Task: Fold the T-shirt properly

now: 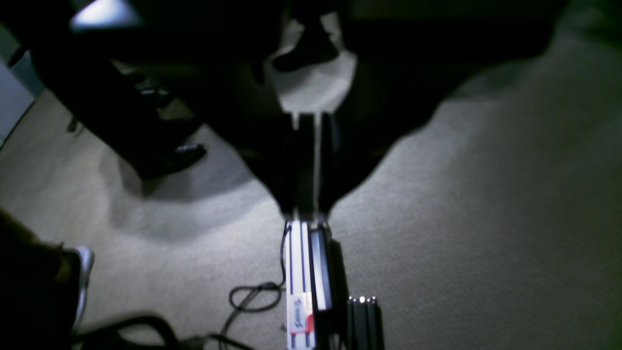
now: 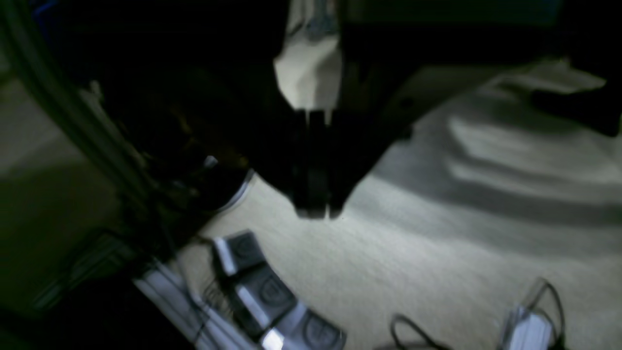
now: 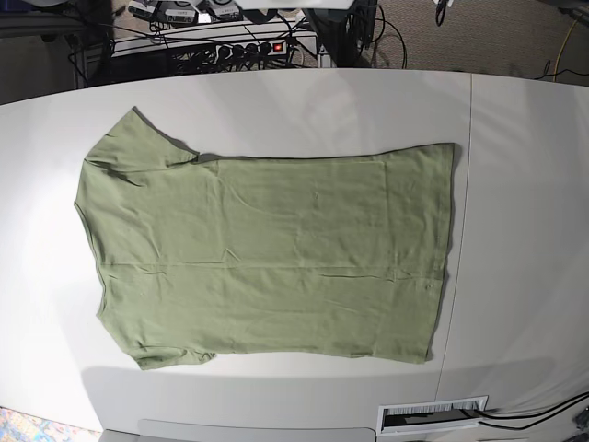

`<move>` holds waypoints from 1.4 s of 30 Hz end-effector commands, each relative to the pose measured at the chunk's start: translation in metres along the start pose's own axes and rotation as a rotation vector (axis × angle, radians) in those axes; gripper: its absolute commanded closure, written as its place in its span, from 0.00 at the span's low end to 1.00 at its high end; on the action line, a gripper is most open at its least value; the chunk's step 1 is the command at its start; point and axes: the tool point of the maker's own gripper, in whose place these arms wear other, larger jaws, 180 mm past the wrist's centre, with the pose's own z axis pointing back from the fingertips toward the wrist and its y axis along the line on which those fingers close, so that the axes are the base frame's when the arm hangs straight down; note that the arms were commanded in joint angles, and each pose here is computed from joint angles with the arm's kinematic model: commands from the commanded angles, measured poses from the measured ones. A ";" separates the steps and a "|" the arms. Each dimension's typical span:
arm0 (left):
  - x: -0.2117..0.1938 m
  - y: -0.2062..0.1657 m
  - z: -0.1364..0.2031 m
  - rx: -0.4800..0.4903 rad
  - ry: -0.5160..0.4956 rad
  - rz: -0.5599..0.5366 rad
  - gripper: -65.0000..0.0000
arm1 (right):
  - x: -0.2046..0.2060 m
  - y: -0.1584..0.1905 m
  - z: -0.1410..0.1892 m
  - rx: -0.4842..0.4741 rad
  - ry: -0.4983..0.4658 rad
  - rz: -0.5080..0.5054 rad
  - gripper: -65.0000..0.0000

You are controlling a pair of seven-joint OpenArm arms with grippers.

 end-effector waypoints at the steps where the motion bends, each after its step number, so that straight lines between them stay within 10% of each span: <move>1: -0.006 0.002 0.010 -0.006 0.001 -0.020 1.00 | -0.005 -0.001 0.007 0.003 -0.008 0.019 1.00; 18: 0.036 -0.031 0.087 -0.026 -0.118 -0.472 1.00 | 0.009 -0.057 0.109 -0.179 -0.145 0.173 1.00; 42: 0.119 -0.054 0.171 0.352 -0.250 -0.863 1.00 | 0.069 -0.079 0.185 -0.374 -0.260 0.313 1.00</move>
